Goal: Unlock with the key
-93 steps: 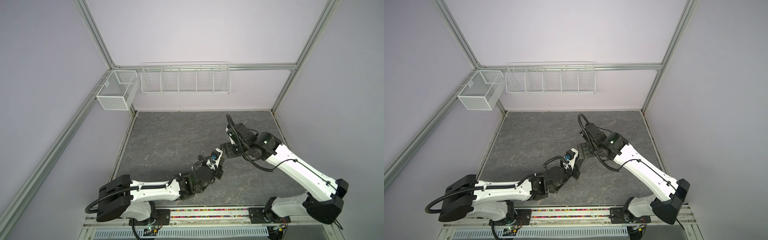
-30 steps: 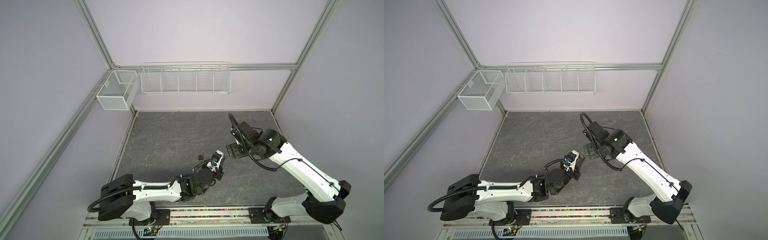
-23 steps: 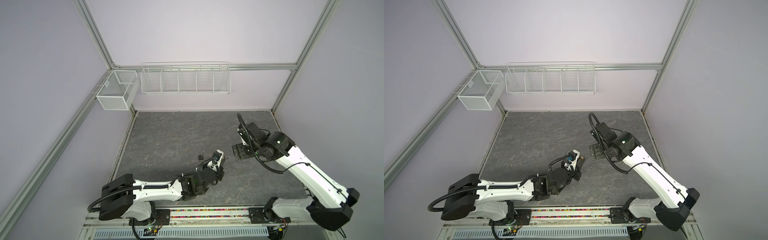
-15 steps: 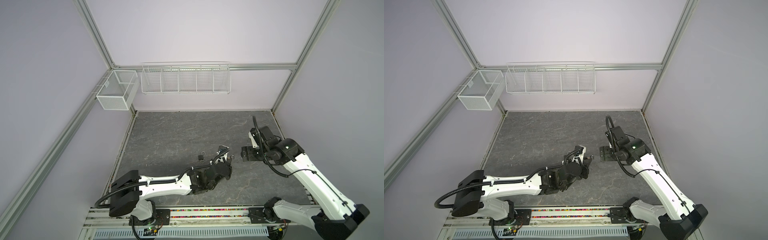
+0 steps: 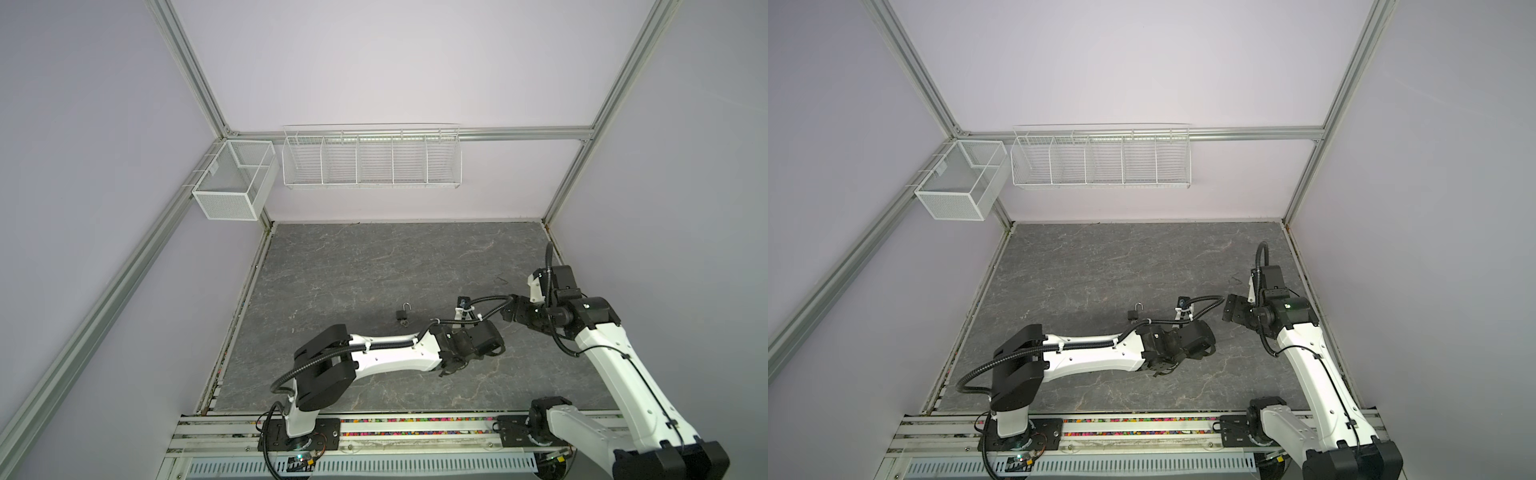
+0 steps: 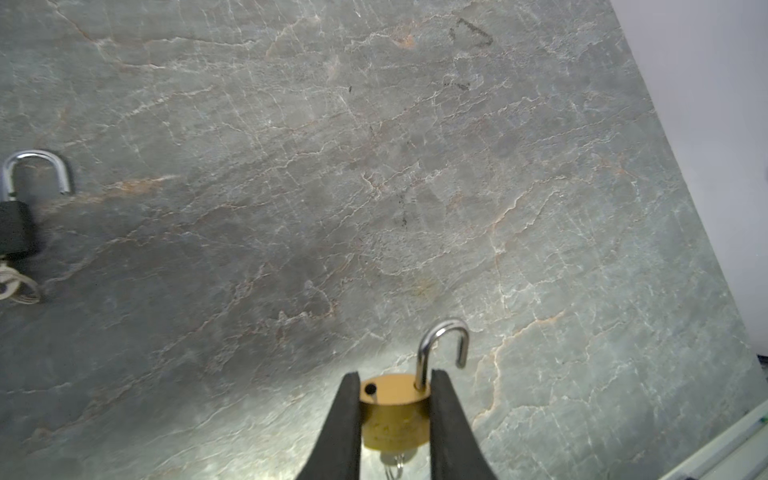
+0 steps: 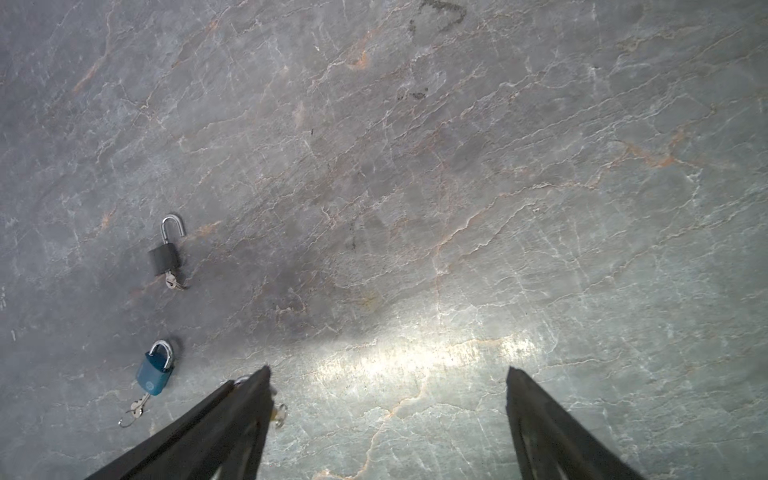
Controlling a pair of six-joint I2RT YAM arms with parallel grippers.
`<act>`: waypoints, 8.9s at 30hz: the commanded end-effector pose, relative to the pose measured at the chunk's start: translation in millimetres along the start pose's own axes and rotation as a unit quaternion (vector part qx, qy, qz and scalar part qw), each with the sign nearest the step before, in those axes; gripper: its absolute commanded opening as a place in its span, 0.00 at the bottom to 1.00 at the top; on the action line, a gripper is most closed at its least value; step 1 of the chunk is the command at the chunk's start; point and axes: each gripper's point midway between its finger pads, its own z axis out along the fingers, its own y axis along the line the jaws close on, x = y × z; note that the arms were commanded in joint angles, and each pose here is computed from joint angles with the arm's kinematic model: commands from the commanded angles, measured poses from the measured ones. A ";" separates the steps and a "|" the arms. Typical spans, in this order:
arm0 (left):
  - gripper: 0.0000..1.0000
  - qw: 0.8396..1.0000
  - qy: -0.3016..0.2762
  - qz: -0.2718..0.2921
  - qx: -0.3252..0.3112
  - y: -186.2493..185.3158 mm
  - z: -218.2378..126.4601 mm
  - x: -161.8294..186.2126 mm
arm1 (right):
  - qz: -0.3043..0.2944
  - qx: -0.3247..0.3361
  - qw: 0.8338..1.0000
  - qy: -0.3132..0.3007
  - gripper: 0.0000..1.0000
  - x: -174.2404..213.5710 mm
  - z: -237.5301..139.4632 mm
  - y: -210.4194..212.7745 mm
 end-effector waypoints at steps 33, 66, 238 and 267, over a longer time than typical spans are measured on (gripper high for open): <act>0.17 0.979 0.161 -0.048 -0.115 50.0 73.2 43.6 | 0.046 -0.001 0.999 0.005 0.89 1.4 22.2 -16.9; 0.54 0.996 -0.056 -0.062 -0.044 118.0 -97.7 -60.7 | -0.081 -0.051 0.995 0.033 0.89 32.4 -18.4 65.4; 0.60 0.932 -0.156 -0.326 -0.011 308.0 -270.4 -43.2 | -0.353 -0.128 0.927 0.002 0.07 219.9 33.4 309.3; 0.66 0.830 -0.072 -0.461 0.305 129.2 -171.7 -111.1 | -0.369 -0.292 0.859 -0.200 0.06 63.8 -80.8 261.7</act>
